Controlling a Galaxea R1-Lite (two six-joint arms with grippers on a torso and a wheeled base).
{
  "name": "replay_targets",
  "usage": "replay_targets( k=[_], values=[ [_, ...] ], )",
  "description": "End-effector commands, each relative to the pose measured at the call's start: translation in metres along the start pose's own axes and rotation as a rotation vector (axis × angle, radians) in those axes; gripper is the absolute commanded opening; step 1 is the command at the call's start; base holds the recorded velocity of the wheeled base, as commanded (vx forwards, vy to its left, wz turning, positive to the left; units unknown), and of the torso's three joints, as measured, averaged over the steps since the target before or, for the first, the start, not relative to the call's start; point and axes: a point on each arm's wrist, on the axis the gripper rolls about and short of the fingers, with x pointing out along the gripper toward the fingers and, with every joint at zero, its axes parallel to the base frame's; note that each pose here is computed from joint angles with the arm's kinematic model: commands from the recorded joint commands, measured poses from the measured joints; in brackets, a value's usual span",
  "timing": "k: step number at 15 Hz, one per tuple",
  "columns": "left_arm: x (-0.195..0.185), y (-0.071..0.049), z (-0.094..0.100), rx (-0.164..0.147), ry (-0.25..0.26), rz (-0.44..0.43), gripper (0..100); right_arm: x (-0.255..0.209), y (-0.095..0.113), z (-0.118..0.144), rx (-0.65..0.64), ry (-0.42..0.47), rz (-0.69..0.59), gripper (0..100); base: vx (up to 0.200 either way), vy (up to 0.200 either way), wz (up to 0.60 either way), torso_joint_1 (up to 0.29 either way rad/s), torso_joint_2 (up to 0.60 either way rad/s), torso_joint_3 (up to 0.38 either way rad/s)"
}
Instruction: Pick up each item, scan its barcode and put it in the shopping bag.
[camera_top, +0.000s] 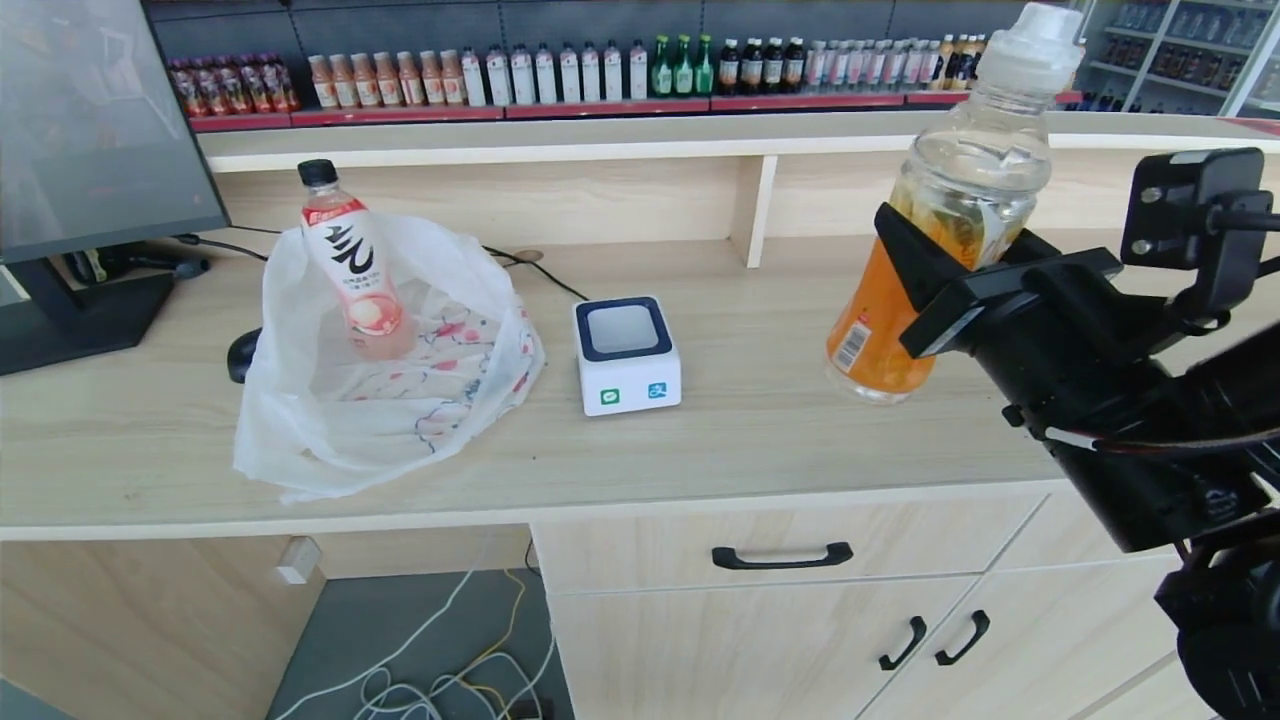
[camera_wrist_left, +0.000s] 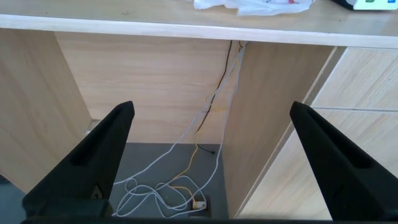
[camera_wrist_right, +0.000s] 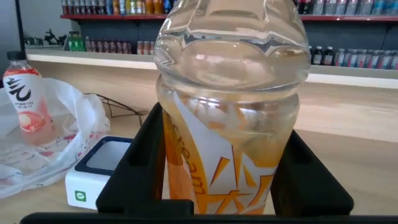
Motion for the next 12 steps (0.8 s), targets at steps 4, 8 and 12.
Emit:
replay_targets(
  k=[4,8,12],
  values=[
    [0.0,0.0,0.0,0.0,0.0,0.001,100,0.0002,-0.0018,0.0012,0.0,-0.002,-0.01,0,0.0,0.2,0.0,-0.001,0.0,0.002],
    [0.0,0.0,0.0,0.001,0.0,0.001,100,-0.0031,-0.0015,-0.0015,-0.016,0.015,-0.005,0,0.0,0.2,0.0,0.001,0.0,0.002],
    [0.0,0.0,0.0,0.003,0.0,0.001,100,-0.0023,-0.0016,-0.0007,-0.034,0.011,-0.011,0,0.0,0.05,0.0,0.002,0.0,0.001]
  ],
)
